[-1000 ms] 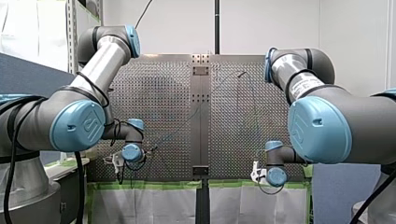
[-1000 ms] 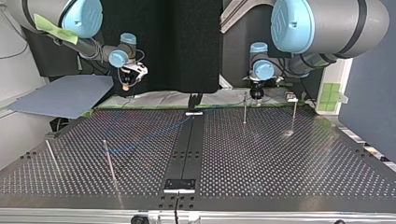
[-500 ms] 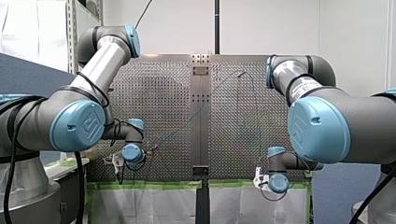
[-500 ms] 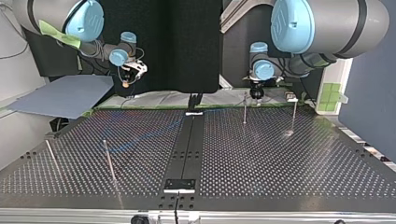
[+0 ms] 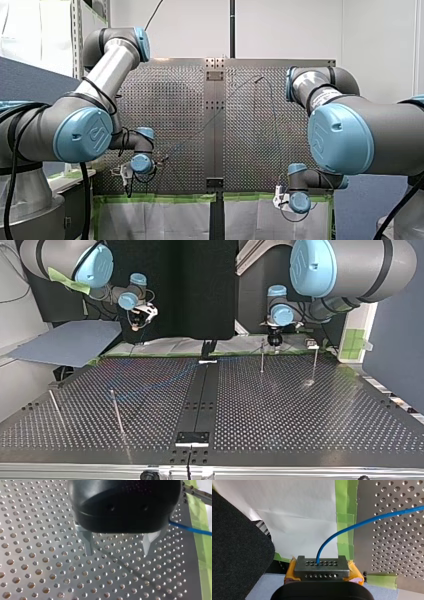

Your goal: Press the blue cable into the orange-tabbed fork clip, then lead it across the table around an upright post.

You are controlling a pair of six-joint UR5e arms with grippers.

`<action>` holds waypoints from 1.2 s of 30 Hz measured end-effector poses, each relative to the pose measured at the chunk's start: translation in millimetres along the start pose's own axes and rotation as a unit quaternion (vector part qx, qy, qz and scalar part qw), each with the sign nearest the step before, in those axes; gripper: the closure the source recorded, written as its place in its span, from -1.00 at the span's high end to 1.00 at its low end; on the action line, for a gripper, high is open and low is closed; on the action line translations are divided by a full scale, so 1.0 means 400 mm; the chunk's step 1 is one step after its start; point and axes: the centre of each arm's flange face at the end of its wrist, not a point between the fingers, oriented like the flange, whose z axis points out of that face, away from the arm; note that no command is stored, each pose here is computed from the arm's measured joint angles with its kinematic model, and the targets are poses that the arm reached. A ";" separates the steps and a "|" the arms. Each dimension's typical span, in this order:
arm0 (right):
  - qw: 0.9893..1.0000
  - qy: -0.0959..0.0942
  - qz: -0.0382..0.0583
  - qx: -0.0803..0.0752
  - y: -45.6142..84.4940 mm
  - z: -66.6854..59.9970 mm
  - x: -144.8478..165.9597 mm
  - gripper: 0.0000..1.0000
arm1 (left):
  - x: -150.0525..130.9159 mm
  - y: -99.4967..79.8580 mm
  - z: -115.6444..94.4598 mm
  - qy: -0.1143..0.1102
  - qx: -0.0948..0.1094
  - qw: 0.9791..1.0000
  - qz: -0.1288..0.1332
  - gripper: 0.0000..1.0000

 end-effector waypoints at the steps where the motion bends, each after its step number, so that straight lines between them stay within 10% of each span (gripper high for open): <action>1: 1.000 0.001 0.000 0.000 0.000 0.002 0.001 -1.00 | 0.000 0.000 0.000 0.000 0.000 1.000 0.000 0.94; 24: 1.000 0.004 -0.003 0.001 -0.004 0.011 0.009 -1.00 | 0.044 0.028 -0.053 0.066 0.010 0.996 -0.057 0.94; 36: 1.000 0.003 -0.004 0.002 -0.009 0.009 0.008 -1.00 | 0.051 0.038 -0.063 0.061 0.024 0.996 -0.066 0.94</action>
